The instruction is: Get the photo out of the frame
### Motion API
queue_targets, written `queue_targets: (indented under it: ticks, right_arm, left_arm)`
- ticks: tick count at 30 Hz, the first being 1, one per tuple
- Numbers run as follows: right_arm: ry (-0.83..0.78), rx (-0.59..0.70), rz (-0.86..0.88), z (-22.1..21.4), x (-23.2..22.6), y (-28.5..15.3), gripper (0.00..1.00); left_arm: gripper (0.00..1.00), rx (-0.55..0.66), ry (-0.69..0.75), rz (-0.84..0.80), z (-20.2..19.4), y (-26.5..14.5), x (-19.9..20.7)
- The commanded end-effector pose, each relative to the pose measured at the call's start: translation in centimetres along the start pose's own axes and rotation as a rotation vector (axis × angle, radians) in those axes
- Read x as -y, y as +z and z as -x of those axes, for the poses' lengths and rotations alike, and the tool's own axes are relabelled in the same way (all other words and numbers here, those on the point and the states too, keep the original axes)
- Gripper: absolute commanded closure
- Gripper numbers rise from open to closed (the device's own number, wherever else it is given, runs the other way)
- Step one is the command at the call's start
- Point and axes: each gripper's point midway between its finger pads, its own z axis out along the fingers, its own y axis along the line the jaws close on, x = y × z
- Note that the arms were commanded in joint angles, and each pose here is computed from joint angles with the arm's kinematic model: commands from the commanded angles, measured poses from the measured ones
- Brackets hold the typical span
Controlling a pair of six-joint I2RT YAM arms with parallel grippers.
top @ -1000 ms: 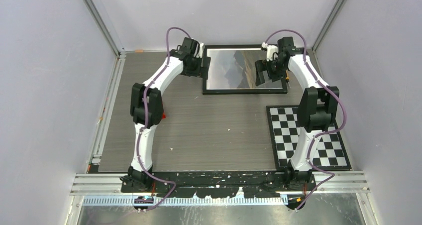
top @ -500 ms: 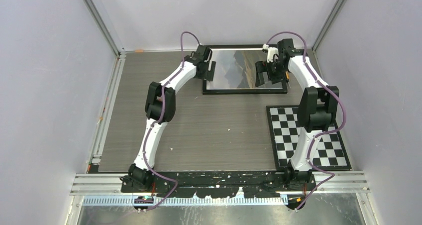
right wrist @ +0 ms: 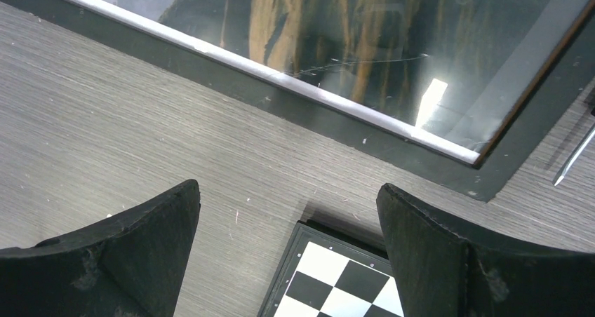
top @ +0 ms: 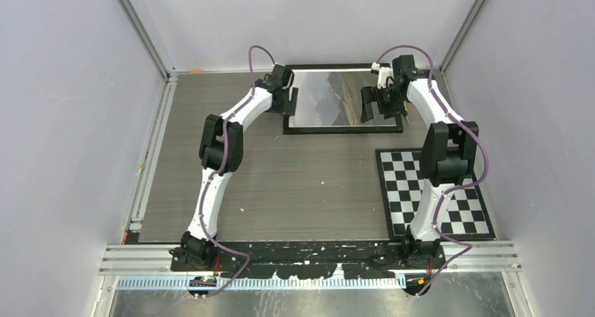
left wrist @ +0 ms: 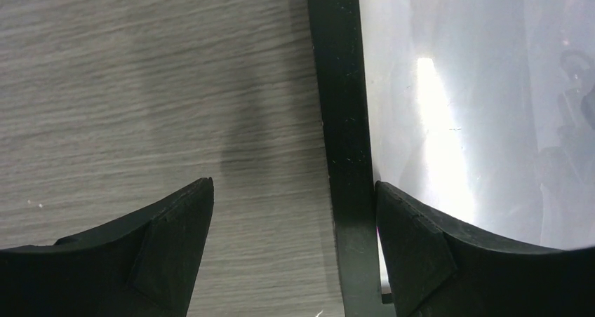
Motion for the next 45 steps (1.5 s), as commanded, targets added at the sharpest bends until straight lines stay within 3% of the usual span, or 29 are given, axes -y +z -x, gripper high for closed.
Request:
queue_targets:
  ticks: [1,17,27,35,45]
  right_arm:
    - [-0.015,0.068,-0.011,1.7,-0.4,-2.2,0.0]
    - [0.148,0.066,-0.013,3.1,0.3,0.9,0.0]
    - [0.225,0.084,0.004,5.1,1.1,5.4,0.0]
    - [0.25,-0.034,0.096,2.2,0.0,8.4,0.03]
    - [0.198,-0.174,0.269,-3.7,-7.1,6.9,0.08]
  left_arm:
    - [0.16,-0.144,-0.011,0.078,-3.8,-1.2,-4.9]
    - [0.16,-0.262,-0.072,0.113,-9.6,-4.1,-13.5]
    - [0.1,-0.233,-0.118,0.017,-8.7,-5.3,-13.2]
    - [0.05,-0.247,-0.146,-0.011,-8.4,-5.7,-13.2]
    - [0.0,-0.264,-0.163,-0.103,-7.8,-5.3,-12.0]
